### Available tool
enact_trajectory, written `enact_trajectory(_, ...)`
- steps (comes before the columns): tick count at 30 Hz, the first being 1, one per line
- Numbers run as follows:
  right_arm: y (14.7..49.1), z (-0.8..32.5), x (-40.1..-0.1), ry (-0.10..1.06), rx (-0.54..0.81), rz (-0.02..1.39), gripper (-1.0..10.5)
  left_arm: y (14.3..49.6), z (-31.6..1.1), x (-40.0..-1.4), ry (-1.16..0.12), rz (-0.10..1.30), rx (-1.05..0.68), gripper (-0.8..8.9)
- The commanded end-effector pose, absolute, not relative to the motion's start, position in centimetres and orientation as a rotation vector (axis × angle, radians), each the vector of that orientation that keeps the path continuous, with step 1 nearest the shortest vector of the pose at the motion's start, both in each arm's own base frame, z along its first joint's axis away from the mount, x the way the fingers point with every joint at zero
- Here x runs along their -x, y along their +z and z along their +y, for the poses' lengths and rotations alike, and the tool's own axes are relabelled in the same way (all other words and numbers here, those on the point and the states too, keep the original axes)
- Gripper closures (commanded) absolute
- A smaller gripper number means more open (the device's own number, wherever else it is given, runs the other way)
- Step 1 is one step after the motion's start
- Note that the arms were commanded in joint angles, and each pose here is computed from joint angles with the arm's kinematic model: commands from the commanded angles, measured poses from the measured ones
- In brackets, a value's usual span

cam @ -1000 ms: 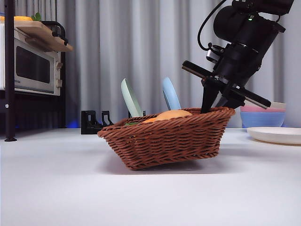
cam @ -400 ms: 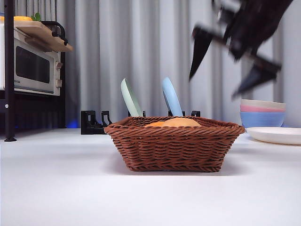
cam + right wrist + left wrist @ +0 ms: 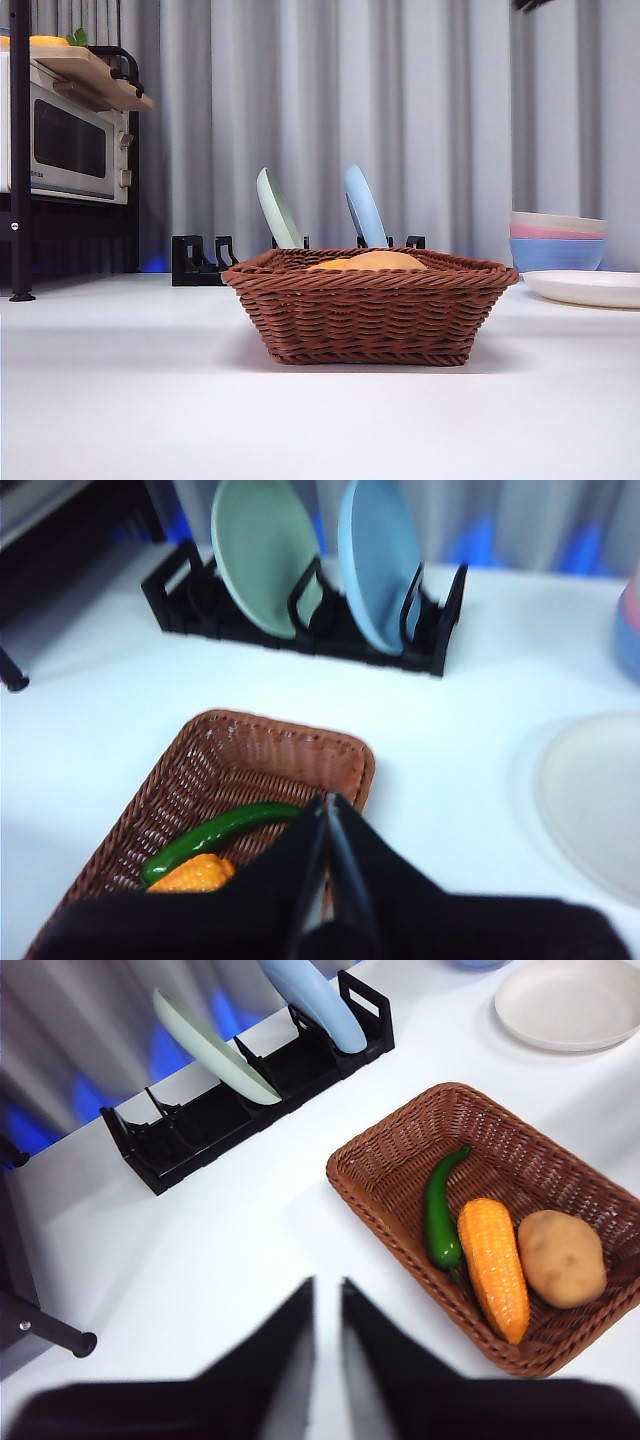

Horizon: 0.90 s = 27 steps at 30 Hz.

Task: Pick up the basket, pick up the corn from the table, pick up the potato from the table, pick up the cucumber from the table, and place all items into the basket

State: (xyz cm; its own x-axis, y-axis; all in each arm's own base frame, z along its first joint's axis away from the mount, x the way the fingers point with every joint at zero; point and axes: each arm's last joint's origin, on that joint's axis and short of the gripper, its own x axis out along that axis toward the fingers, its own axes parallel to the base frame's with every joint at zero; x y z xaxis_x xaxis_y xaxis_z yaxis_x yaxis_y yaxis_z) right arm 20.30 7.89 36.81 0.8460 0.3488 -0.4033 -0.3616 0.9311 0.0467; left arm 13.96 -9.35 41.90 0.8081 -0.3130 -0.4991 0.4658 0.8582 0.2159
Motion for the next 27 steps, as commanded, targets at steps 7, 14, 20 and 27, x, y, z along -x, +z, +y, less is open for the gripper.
enact_trajectory(7, 30.6, 6.0, -15.2, 0.364, 0.034, 0.288, 9.6, 32.1, -7.2, -11.2, -0.413, 0.423, -0.325, 8.21)
enact_trajectory(14, 29.2, 5.4, -13.9, 0.337, -0.068, 0.369, 9.5, 29.4, -6.5, -10.1, -0.395, 0.527, -0.296, 8.16)
enact_trajectory(20, 29.1, 5.5, -14.0, 0.338, -0.068, 0.374, 9.5, 29.1, -6.6, -10.3, -0.394, 0.566, -0.314, 8.16)
enact_trajectory(27, 29.2, 5.5, -14.0, 0.338, -0.067, 0.373, 9.5, 28.9, -6.6, -10.2, -0.399, 0.581, -0.325, 8.16)
